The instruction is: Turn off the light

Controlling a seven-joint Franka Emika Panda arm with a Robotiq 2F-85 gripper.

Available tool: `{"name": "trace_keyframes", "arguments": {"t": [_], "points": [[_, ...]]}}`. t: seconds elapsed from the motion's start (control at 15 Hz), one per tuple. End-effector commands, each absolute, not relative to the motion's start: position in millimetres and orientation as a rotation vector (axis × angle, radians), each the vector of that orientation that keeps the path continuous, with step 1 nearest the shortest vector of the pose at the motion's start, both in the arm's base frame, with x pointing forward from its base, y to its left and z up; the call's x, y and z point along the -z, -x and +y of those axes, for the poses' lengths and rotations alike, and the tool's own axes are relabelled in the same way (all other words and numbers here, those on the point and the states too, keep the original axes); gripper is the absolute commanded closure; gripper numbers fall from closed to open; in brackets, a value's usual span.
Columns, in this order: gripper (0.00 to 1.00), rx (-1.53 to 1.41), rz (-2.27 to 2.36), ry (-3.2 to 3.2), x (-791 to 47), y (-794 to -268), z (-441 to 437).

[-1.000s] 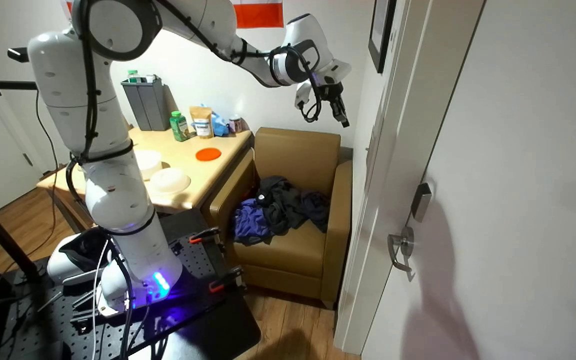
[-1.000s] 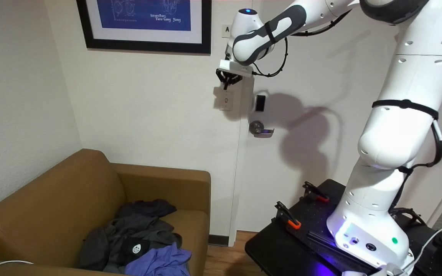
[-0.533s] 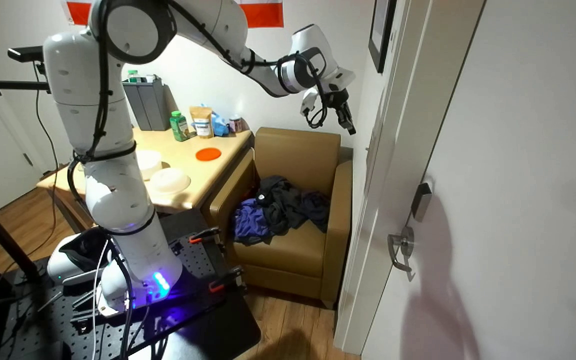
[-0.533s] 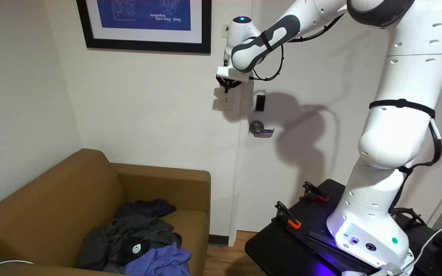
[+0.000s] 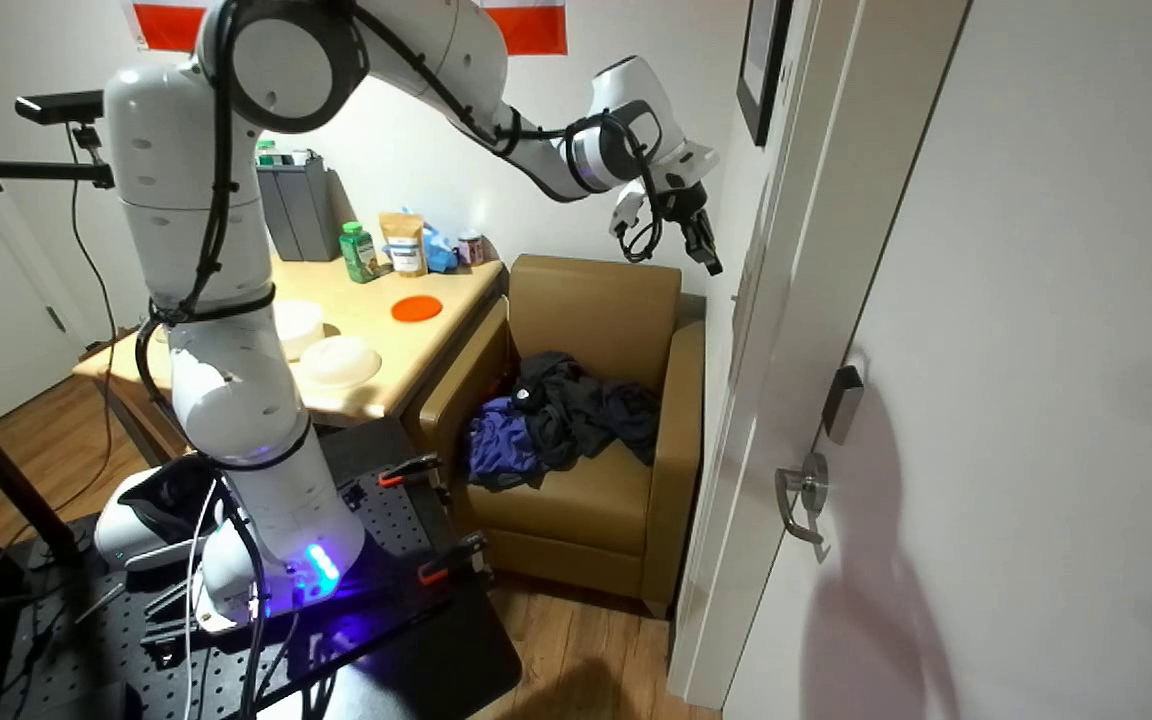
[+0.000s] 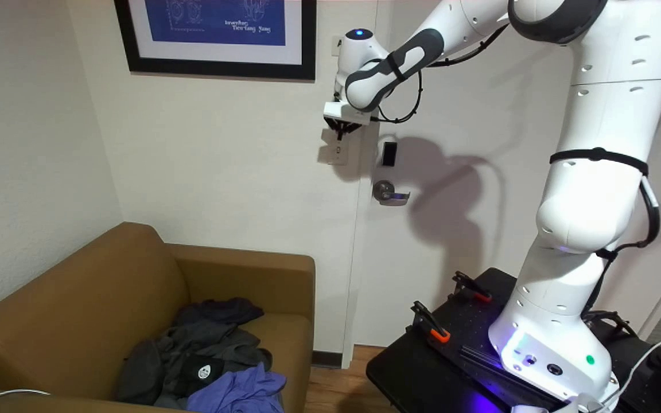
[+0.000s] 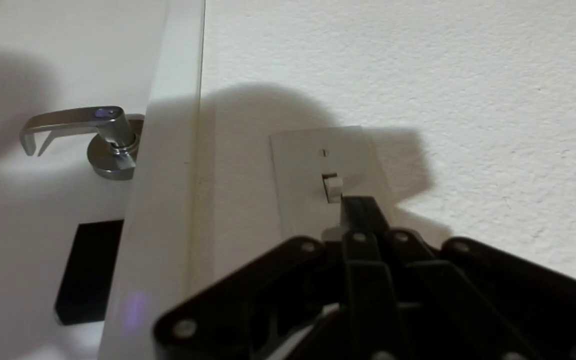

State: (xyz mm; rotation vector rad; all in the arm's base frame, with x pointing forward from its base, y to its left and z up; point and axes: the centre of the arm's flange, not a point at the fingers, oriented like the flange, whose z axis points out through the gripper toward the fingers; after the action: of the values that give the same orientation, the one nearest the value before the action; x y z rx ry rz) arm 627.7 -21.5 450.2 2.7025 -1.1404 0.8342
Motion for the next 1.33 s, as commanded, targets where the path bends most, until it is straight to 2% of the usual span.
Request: {"name": "trace_keyframes", "arguments": {"t": [0.0,1.27], "points": [[1.00,-0.826,-1.169,-2.671,-441.7,-635.3,-18.8],[1.00,-0.872,-1.159,-2.657,-424.1,-658.1,-17.1]]}}
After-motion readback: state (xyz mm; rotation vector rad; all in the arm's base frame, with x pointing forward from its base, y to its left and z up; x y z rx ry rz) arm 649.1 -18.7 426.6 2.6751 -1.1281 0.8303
